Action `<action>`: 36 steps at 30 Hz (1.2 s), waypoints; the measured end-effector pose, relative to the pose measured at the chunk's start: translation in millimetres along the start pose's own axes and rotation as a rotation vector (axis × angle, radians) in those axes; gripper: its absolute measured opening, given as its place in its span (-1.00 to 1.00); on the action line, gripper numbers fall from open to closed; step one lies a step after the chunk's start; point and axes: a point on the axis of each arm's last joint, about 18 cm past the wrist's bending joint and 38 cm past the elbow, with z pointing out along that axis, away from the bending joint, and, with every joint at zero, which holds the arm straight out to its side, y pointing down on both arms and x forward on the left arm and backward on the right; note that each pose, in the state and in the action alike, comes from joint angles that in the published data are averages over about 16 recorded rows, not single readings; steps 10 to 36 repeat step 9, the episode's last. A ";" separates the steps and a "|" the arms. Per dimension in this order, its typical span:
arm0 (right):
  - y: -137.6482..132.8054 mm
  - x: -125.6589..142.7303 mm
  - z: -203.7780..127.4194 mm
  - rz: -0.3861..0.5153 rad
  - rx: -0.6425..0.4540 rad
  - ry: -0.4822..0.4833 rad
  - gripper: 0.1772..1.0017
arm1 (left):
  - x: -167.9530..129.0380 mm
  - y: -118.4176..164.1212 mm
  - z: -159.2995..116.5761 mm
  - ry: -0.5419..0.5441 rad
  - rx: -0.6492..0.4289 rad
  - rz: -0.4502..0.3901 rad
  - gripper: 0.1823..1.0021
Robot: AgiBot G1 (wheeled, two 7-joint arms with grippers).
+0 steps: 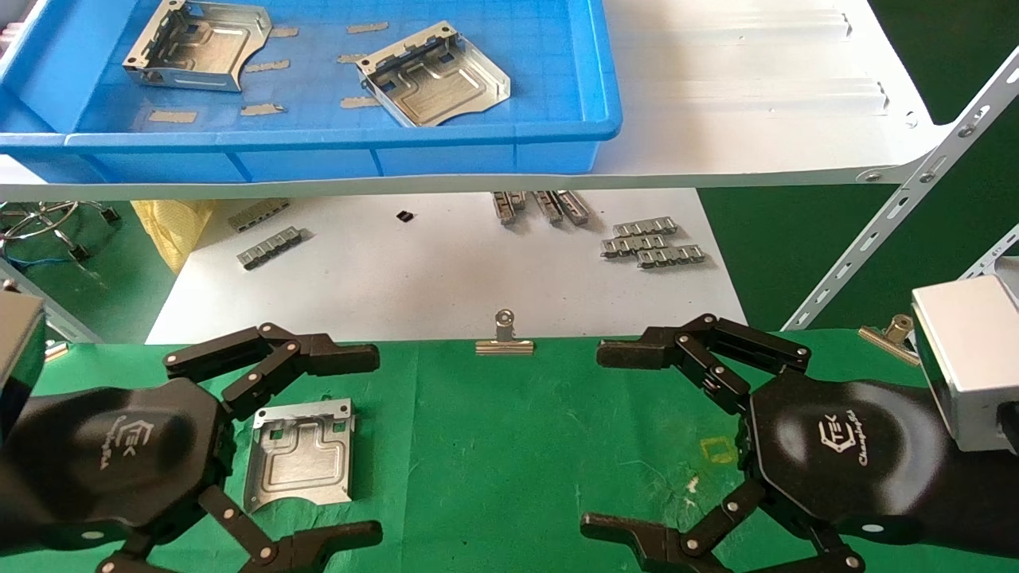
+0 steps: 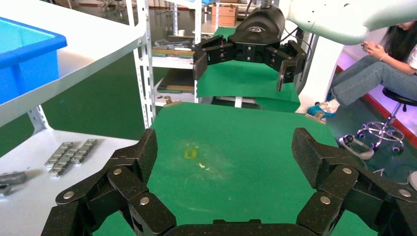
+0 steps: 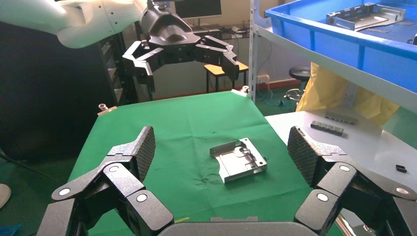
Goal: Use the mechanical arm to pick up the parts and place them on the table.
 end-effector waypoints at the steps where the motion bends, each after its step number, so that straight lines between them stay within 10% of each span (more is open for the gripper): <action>1: 0.0 0.0 0.0 0.000 0.000 0.000 1.00 | -0.2 0.1 0.0 0.000 0.000 0.000 1.00; 36: 0.0 0.0 0.0 0.000 0.000 0.000 1.00 | -1.0 0.5 -0.1 -0.002 -0.001 0.000 1.00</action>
